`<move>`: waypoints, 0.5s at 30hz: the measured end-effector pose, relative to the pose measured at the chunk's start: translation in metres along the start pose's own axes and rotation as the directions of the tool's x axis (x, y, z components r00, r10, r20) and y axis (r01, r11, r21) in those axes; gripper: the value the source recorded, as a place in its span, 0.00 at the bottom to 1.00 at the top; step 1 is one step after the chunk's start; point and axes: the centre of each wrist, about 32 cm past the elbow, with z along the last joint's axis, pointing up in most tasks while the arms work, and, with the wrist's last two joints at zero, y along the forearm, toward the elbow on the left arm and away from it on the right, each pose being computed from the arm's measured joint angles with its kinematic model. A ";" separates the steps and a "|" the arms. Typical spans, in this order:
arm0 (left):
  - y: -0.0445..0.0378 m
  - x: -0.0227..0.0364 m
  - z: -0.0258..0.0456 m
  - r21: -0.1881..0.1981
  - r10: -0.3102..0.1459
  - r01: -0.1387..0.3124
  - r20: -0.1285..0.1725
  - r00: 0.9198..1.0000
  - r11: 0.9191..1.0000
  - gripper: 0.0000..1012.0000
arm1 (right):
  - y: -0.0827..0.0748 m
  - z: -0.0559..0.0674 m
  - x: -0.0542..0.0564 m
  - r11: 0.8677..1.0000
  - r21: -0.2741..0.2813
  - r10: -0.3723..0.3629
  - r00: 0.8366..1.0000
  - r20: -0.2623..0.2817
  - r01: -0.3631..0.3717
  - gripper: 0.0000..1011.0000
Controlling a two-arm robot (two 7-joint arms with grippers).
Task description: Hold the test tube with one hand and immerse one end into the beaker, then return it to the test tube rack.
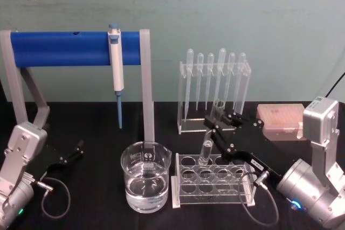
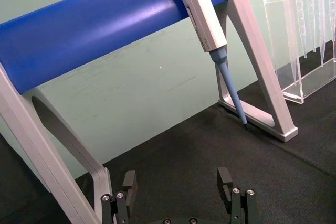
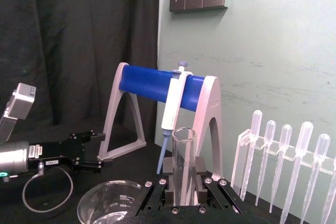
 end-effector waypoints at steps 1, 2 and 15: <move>0.0000 0.0000 0.0000 0.000 0.000 0.000 0.000 1.000 1.000 0.99 | 0.000 0.000 0.000 1.000 0.000 0.001 1.000 0.000 -0.001 0.22; 0.0000 0.0000 0.0000 0.000 0.000 0.000 0.000 1.000 1.000 0.99 | -0.001 0.001 -0.001 1.000 0.000 0.002 1.000 0.000 -0.002 0.22; 0.0000 0.0000 0.0000 0.000 0.000 0.000 0.000 1.000 1.000 0.99 | -0.010 0.003 -0.009 1.000 -0.010 0.005 1.000 -0.008 -0.005 0.22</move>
